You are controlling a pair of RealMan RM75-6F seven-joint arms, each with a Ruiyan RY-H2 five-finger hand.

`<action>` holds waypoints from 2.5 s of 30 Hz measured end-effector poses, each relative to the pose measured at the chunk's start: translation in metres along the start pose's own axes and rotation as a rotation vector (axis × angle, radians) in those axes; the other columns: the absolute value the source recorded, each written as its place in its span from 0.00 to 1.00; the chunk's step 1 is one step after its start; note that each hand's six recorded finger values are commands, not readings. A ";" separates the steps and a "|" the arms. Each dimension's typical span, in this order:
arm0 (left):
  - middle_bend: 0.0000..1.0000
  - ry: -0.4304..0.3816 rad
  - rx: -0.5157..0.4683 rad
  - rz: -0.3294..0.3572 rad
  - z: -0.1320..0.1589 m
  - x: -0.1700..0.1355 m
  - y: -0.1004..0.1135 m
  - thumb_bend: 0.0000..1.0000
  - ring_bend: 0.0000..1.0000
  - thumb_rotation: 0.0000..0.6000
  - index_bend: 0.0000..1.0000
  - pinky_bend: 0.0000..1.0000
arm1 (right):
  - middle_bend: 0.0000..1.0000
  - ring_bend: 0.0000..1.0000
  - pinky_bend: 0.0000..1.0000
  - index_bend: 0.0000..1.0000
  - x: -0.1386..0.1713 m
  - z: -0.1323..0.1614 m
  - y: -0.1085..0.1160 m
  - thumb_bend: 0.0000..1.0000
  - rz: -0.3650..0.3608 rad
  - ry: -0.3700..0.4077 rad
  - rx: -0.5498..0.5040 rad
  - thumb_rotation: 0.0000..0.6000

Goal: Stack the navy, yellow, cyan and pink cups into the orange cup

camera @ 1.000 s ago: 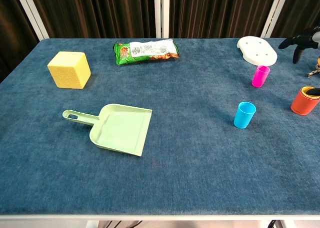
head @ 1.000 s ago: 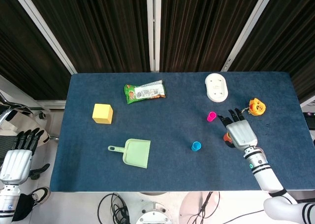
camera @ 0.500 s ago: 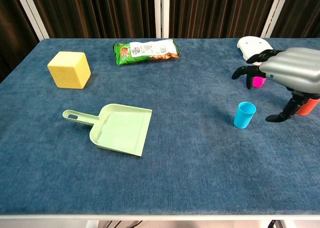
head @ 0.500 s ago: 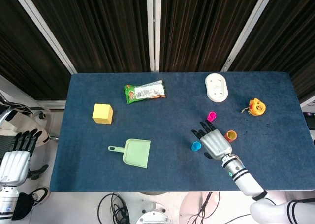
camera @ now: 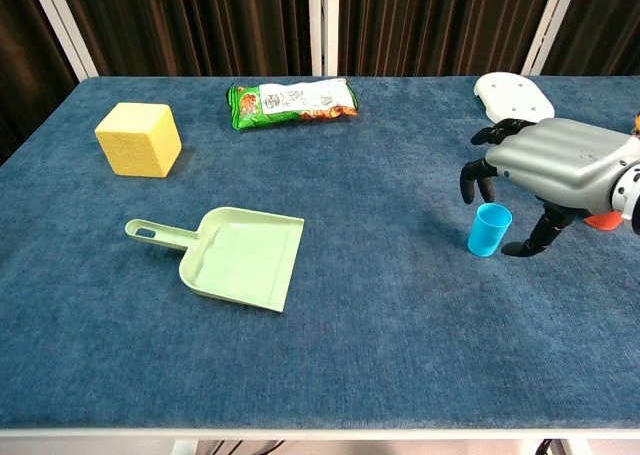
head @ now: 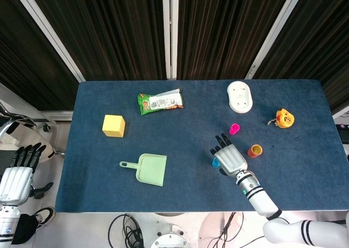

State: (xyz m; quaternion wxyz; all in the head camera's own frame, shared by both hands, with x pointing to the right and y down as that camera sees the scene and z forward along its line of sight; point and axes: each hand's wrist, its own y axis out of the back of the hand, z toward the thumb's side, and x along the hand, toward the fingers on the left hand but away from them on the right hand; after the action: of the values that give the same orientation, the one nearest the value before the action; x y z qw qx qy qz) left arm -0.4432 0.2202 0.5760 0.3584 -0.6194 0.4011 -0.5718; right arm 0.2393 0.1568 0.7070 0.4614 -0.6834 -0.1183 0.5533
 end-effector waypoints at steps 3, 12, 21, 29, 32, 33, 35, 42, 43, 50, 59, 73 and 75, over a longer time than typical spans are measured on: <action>0.03 0.000 -0.004 0.003 0.000 0.000 0.001 0.04 0.00 1.00 0.08 0.01 | 0.41 0.07 0.00 0.39 -0.001 0.001 -0.002 0.13 -0.002 0.000 -0.002 1.00; 0.03 -0.001 -0.015 0.012 -0.002 0.001 0.004 0.06 0.00 1.00 0.08 0.01 | 0.46 0.11 0.00 0.43 -0.003 0.008 -0.004 0.15 -0.026 0.000 -0.021 1.00; 0.03 -0.002 -0.018 0.013 -0.002 0.000 0.006 0.06 0.00 1.00 0.08 0.01 | 0.50 0.15 0.00 0.52 -0.005 0.009 -0.004 0.17 -0.036 -0.009 -0.017 1.00; 0.03 -0.004 -0.016 0.013 -0.001 0.000 0.006 0.06 0.00 1.00 0.08 0.01 | 0.54 0.18 0.00 0.58 -0.005 0.007 -0.002 0.22 -0.050 -0.021 -0.021 1.00; 0.03 -0.002 -0.015 0.011 -0.001 0.000 0.006 0.06 0.00 1.00 0.08 0.01 | 0.54 0.18 0.00 0.59 -0.004 0.004 0.003 0.22 -0.064 -0.029 -0.028 1.00; 0.03 -0.002 -0.014 0.010 -0.001 0.000 0.006 0.06 0.00 1.00 0.08 0.01 | 0.54 0.18 0.00 0.59 -0.003 0.002 0.005 0.22 -0.071 -0.033 -0.030 1.00; 0.03 -0.001 -0.014 0.010 -0.002 0.000 0.006 0.06 0.00 1.00 0.08 0.01 | 0.54 0.18 0.00 0.59 -0.001 -0.004 0.012 0.22 -0.089 -0.045 -0.038 1.00; 0.03 -0.007 -0.011 0.005 0.000 0.001 0.004 0.06 0.00 1.00 0.08 0.01 | 0.54 0.18 0.00 0.59 0.015 -0.048 0.036 0.22 -0.149 -0.144 -0.056 1.00; 0.03 -0.008 -0.010 0.004 0.001 0.001 0.004 0.06 0.00 1.00 0.08 0.01 | 0.54 0.18 0.00 0.59 0.018 -0.058 0.038 0.22 -0.152 -0.170 -0.060 1.00; 0.03 -0.021 -0.002 -0.001 0.006 0.004 0.002 0.06 0.00 1.00 0.08 0.01 | 0.54 0.18 0.00 0.59 0.043 -0.113 0.035 0.22 -0.133 -0.307 -0.099 1.00; 0.03 -0.023 0.008 -0.009 0.010 0.006 0.000 0.06 0.00 1.00 0.08 0.01 | 0.54 0.18 0.00 0.60 0.047 -0.128 0.012 0.23 -0.056 -0.337 -0.098 1.00; 0.03 -0.009 0.007 -0.021 0.004 0.007 -0.003 0.06 0.00 1.00 0.08 0.01 | 0.53 0.18 0.00 0.57 0.033 -0.123 0.000 0.20 -0.015 -0.335 -0.101 1.00; 0.03 -0.007 0.005 -0.024 0.004 0.007 -0.003 0.06 0.00 1.00 0.08 0.01 | 0.49 0.14 0.00 0.47 0.032 -0.123 -0.002 0.15 -0.005 -0.333 -0.102 1.00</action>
State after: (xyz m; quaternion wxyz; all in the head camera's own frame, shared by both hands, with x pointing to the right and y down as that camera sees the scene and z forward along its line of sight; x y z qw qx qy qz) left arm -0.4389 0.2150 0.5813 0.3548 -0.6253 0.3908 -0.5748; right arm 0.3576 0.1183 0.6826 0.4016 -0.6045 -0.2227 0.6509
